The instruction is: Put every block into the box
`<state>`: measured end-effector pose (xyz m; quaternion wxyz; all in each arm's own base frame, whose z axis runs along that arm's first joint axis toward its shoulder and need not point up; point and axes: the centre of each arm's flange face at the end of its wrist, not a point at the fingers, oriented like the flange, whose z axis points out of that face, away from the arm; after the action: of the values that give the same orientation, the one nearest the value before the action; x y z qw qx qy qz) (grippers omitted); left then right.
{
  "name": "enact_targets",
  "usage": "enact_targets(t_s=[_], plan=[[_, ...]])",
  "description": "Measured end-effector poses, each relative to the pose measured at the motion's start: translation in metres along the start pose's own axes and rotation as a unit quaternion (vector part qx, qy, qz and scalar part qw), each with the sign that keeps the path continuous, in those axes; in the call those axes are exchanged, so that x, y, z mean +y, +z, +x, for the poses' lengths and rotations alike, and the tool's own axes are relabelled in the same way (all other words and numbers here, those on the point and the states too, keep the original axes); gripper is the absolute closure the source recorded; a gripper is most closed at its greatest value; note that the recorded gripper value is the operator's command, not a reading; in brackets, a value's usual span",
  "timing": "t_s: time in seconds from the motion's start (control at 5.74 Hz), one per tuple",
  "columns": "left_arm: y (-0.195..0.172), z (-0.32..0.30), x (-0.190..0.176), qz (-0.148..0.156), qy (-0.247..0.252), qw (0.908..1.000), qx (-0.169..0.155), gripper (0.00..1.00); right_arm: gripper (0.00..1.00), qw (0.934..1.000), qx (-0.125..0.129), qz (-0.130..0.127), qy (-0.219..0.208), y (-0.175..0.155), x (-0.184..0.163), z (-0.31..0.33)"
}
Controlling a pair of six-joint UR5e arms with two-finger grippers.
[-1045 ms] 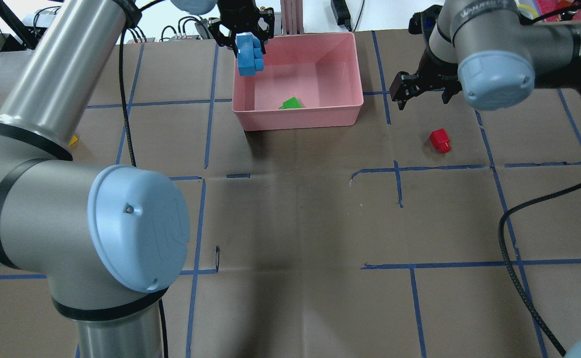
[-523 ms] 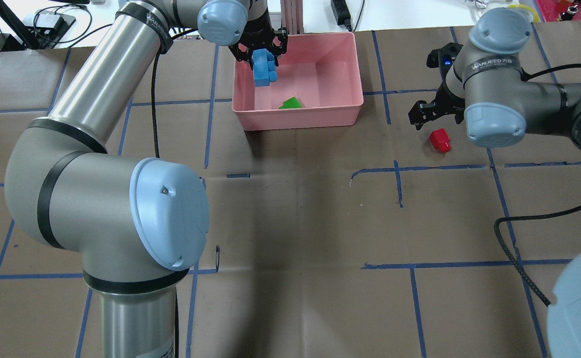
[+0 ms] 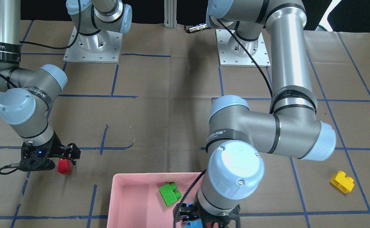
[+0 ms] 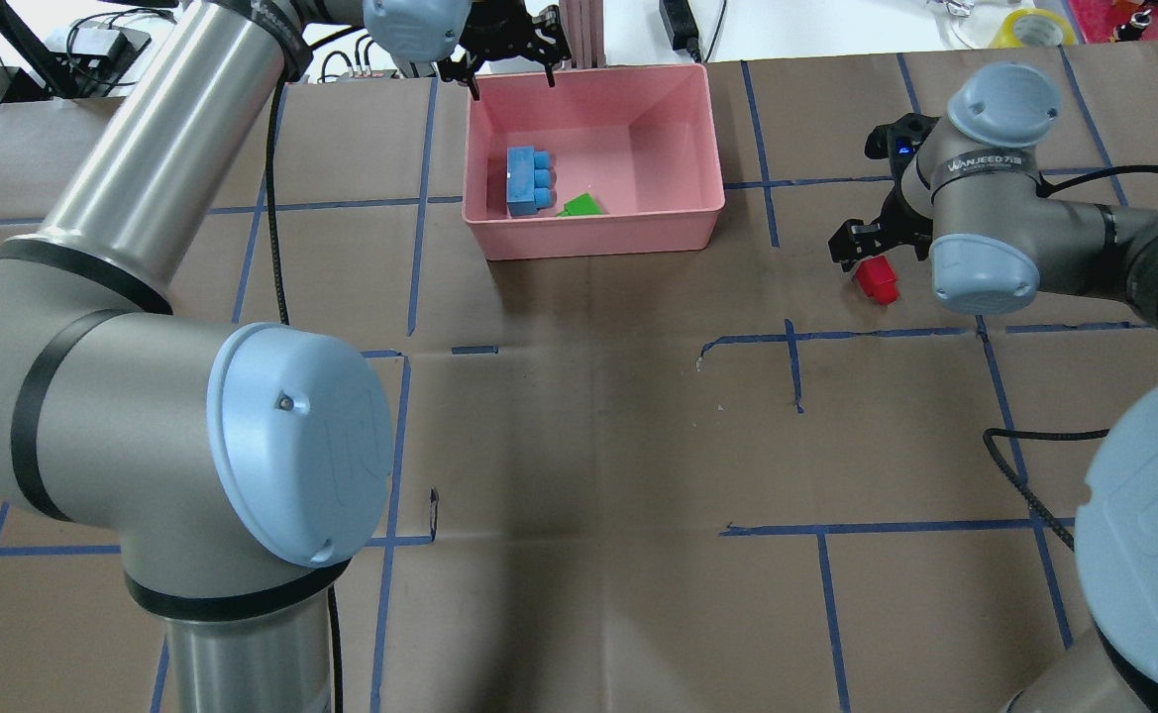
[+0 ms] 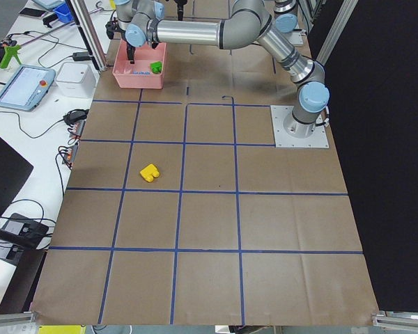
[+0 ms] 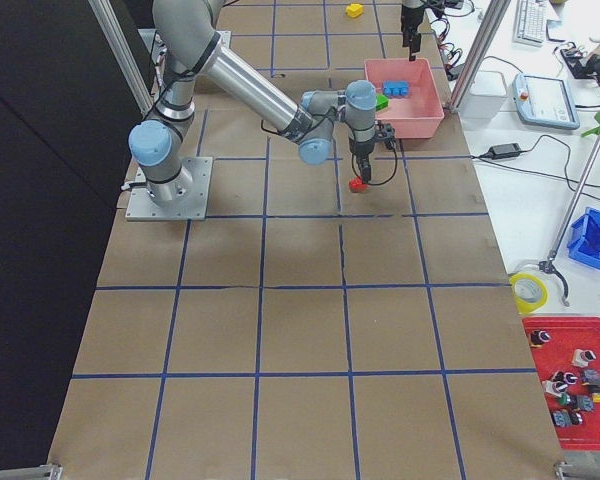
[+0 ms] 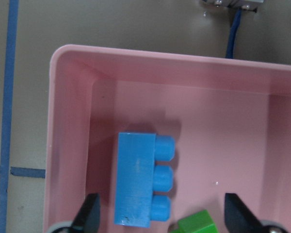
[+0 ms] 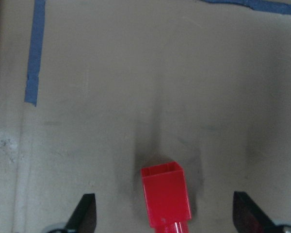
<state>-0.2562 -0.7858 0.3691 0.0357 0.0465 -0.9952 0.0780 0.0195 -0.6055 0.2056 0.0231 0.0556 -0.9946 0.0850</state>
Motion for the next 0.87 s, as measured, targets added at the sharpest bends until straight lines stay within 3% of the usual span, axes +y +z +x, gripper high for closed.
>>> enact_targets(t_s=[0.17, 0.52, 0.7, 0.87], plan=[[-0.056, -0.053, -0.003, 0.000, -0.001, 1.0000, -0.006, 0.01, 0.03, 1.0000, -0.005, -0.003, -0.006, 0.016, 0.004, -0.001], [-0.122, -0.220, 0.001, -0.021, -0.043, 0.9985, -0.025, 0.01, 0.60, 0.9997, -0.019, -0.007, -0.010, 0.029, 0.011, -0.005], [-0.136, -0.323, 0.011, -0.029, -0.101, 0.9937, -0.039, 0.01, 0.87, 0.9997, -0.020, -0.009, -0.011, 0.029, 0.012, -0.005], [-0.138, -0.428, 0.024, -0.037, -0.166, 0.9840, -0.055, 0.01, 0.97, 0.9997, -0.018, -0.010, -0.010, 0.028, 0.012, -0.003]])
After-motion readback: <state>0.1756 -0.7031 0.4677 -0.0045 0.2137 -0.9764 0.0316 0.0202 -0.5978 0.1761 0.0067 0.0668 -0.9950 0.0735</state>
